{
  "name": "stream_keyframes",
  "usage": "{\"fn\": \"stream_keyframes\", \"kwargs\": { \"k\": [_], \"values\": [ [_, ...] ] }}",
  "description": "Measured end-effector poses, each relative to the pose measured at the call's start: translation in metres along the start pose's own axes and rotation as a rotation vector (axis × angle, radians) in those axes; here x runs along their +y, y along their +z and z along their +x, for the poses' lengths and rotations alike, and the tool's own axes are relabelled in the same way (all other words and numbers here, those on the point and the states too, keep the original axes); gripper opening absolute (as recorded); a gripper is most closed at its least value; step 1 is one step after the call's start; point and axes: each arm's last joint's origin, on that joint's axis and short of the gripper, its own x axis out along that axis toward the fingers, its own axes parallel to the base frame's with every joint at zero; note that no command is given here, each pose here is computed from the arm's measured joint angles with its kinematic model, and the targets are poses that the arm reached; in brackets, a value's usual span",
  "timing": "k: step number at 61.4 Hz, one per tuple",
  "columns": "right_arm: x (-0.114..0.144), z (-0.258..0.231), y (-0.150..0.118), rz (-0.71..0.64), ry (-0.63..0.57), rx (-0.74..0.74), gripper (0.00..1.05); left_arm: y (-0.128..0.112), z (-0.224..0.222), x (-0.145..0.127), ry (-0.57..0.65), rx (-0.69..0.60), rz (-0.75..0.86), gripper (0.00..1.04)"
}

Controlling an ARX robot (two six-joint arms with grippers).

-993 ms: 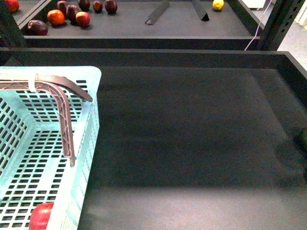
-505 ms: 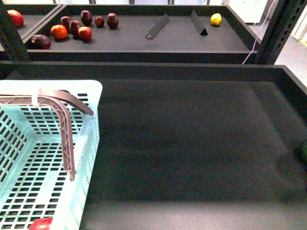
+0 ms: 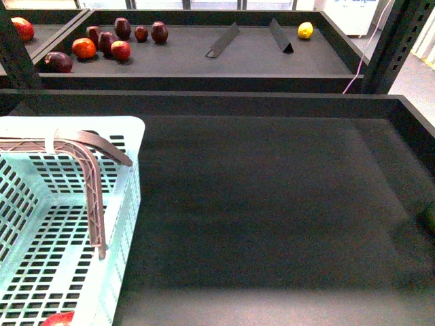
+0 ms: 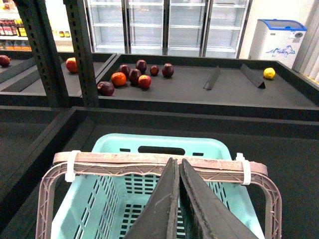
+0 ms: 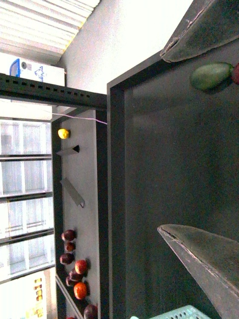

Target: Pick apple with right arm and hold basket with left

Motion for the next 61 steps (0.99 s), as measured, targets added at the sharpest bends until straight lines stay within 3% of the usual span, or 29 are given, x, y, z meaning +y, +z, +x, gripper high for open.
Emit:
{"fn": "stream_keyframes", "kwargs": {
  "k": [61],
  "values": [
    [0.0,0.0,0.0,0.0,0.0,0.0,0.96,-0.001,-0.033,0.0,0.0,-0.004,0.001,0.03]
  ]
}}
